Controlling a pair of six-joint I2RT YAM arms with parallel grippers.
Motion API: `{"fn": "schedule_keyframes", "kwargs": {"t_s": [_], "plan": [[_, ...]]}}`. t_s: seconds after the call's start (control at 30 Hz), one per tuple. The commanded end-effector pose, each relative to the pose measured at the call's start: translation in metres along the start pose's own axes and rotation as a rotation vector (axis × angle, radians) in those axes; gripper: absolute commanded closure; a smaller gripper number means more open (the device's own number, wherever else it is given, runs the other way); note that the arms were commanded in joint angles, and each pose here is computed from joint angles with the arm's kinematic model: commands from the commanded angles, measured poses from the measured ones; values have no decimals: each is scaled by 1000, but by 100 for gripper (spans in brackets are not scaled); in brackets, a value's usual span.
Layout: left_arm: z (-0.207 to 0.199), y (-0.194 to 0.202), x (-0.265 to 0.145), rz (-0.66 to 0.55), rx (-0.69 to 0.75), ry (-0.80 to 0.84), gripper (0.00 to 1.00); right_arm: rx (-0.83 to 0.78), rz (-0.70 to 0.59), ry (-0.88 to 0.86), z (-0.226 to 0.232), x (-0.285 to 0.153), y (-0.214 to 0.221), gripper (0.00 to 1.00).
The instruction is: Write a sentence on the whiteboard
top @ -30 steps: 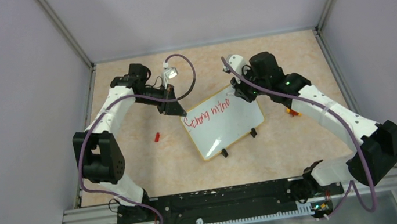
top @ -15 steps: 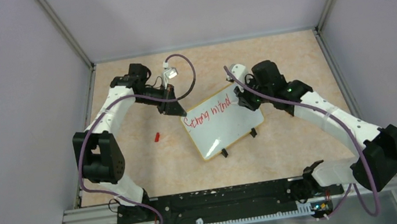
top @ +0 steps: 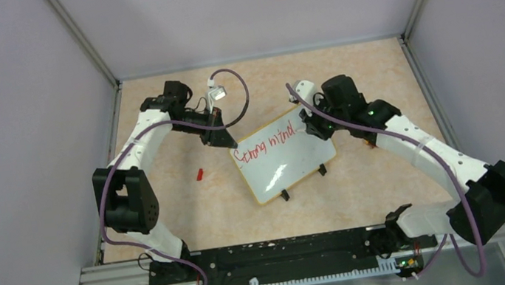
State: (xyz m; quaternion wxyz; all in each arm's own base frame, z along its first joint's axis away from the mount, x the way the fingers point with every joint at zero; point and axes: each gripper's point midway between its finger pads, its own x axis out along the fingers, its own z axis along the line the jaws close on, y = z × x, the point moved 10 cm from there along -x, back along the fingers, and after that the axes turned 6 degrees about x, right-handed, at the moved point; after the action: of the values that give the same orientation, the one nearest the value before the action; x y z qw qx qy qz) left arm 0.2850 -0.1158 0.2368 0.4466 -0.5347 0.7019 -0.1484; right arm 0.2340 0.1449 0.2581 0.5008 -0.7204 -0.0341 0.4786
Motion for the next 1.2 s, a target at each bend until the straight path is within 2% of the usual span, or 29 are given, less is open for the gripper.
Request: {"fn": "schedule_keyframes", "kwargs": {"t_s": [0.0, 0.3, 0.7, 1.17], "plan": [[-2, -7, -1, -16, 45, 8, 100, -21, -85, 46, -6, -16, -20, 100], [0, -7, -1, -11, 47, 3, 100, -28, -32, 49, -7, 0, -6, 100], [5, -12, 0, -4, 48, -4, 100, -51, 0, 13, 2, -2, -4, 100], [1, -11, -2, -10, 59, -3, 100, -39, -36, 78, -5, 5, -13, 100]]}}
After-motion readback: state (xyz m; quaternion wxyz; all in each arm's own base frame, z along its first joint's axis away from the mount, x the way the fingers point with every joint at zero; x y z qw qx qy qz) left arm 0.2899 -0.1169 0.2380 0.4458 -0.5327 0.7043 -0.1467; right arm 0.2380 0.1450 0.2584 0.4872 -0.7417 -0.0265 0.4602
